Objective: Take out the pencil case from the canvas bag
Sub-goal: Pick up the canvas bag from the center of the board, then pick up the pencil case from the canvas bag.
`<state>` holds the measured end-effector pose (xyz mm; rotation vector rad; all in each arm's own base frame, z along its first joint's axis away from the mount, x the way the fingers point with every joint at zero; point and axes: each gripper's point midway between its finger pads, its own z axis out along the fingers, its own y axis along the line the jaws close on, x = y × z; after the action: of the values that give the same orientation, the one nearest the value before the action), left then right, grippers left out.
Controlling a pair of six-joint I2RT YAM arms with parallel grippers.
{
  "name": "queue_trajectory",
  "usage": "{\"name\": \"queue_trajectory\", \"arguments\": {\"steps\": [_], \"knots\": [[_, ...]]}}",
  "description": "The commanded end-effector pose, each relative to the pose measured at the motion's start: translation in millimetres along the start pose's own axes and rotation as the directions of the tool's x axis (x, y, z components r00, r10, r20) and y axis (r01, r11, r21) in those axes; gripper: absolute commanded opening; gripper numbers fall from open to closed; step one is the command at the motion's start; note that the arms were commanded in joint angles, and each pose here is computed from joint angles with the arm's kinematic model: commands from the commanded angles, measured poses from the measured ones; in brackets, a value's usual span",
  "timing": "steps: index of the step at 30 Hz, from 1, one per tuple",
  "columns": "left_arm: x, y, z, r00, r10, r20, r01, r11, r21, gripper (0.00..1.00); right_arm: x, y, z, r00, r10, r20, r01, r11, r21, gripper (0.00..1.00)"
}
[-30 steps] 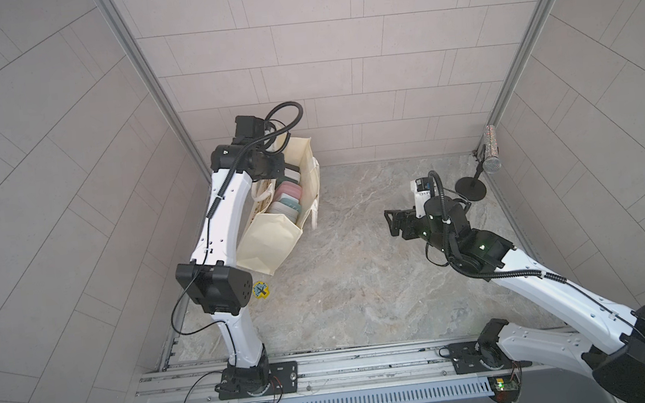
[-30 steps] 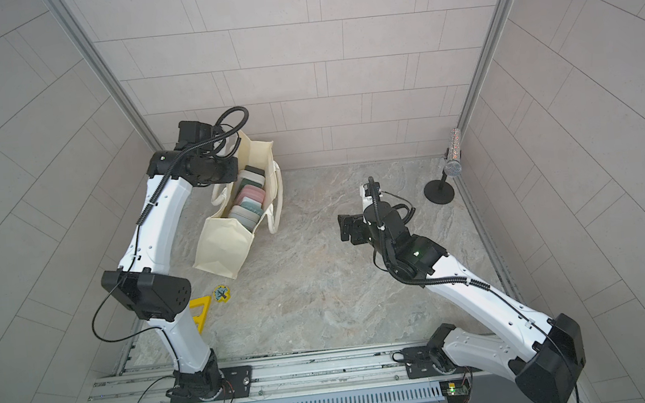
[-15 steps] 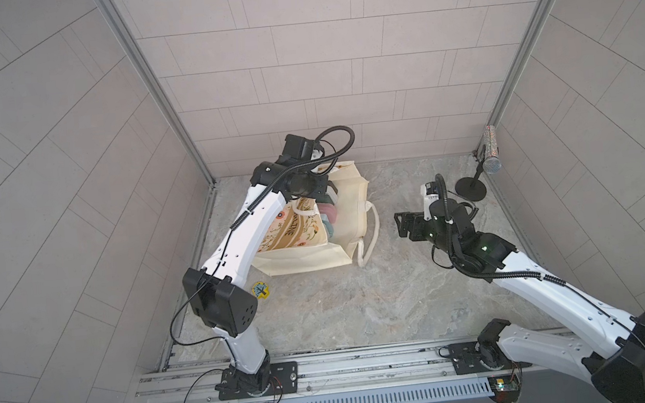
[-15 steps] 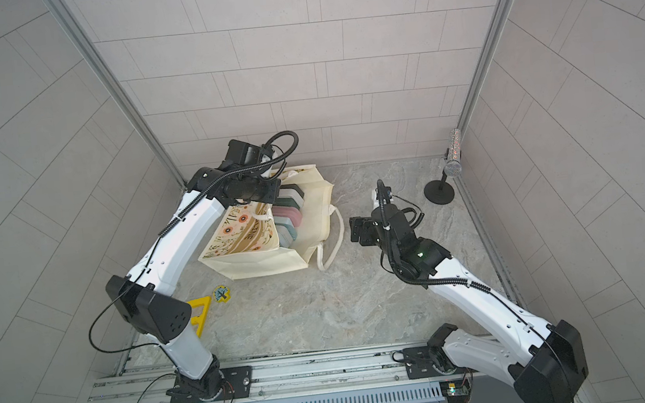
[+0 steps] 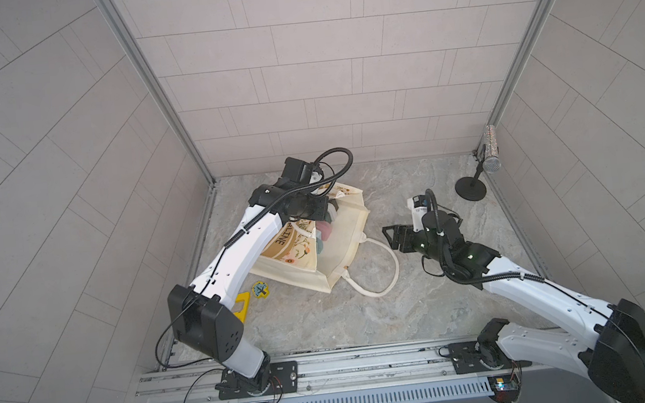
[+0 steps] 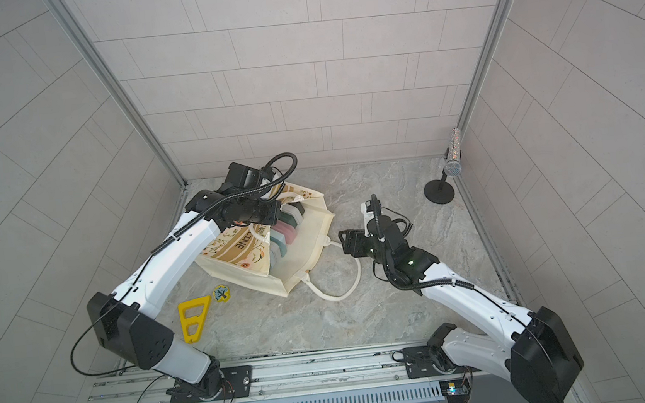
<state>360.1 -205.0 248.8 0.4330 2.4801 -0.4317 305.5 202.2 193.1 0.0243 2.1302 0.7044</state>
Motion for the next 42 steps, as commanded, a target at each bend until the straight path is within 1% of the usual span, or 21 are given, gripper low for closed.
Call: {"name": "queue_trajectory", "arguments": {"steps": [1,3,4,6,8,10,12,15,17,19,23,30,36,42], "knots": [[-10,-21,-24,0.996,0.039,0.081,-0.047,0.994,0.100,0.00,-2,40,3,0.993,-0.070,0.091,0.082,0.988,-0.132,0.78],[-6,-21,-27,0.995,0.056,0.084,-0.064,0.993,0.100,0.00,9,55,5,0.974,-0.184,0.133,0.201,0.971,-0.130,0.78],[-4,-20,-29,0.994,0.065,0.090,-0.074,0.993,0.095,0.00,20,55,9,0.962,-0.235,0.139,0.252,0.960,-0.125,0.77],[-1,-19,-33,0.992,0.079,0.097,-0.088,0.992,0.093,0.00,35,61,17,0.941,-0.301,0.156,0.323,0.937,-0.137,0.74],[3,-22,-36,0.990,0.093,0.108,-0.105,0.989,0.104,0.00,51,67,27,0.919,-0.363,0.150,0.385,0.908,-0.162,0.74],[7,-22,-38,0.988,0.101,0.114,-0.114,0.987,0.113,0.00,66,74,38,0.894,-0.423,0.148,0.445,0.877,-0.182,0.71],[10,-23,-39,0.986,0.115,0.124,-0.130,0.985,0.116,0.00,79,83,49,0.869,-0.469,0.159,0.493,0.847,-0.199,0.68],[12,-22,-40,0.980,0.131,0.149,-0.149,0.982,0.114,0.00,96,90,65,0.853,-0.501,0.144,0.521,0.829,-0.204,0.66],[11,-22,-41,0.978,0.130,0.163,-0.151,0.980,0.126,0.00,106,95,75,0.834,-0.536,0.130,0.551,0.811,-0.194,0.66],[10,-23,-45,0.976,0.129,0.176,-0.154,0.979,0.138,0.00,108,103,84,0.825,-0.550,0.134,0.565,0.805,-0.180,0.65],[7,-26,-51,0.971,0.132,0.198,-0.164,0.975,0.151,0.00,115,106,104,0.826,-0.551,0.116,0.563,0.810,-0.165,0.64],[11,-26,-46,0.972,0.126,0.196,-0.160,0.973,0.166,0.00,125,109,132,0.817,-0.569,0.090,0.576,0.803,-0.154,0.61],[10,-22,-46,0.973,0.105,0.207,-0.141,0.976,0.167,0.00,122,106,149,0.844,-0.529,0.086,0.536,0.827,-0.170,0.58],[8,-18,-44,0.975,0.077,0.208,-0.116,0.976,0.185,0.00,120,111,162,0.843,-0.530,0.096,0.538,0.823,-0.182,0.54]]}}
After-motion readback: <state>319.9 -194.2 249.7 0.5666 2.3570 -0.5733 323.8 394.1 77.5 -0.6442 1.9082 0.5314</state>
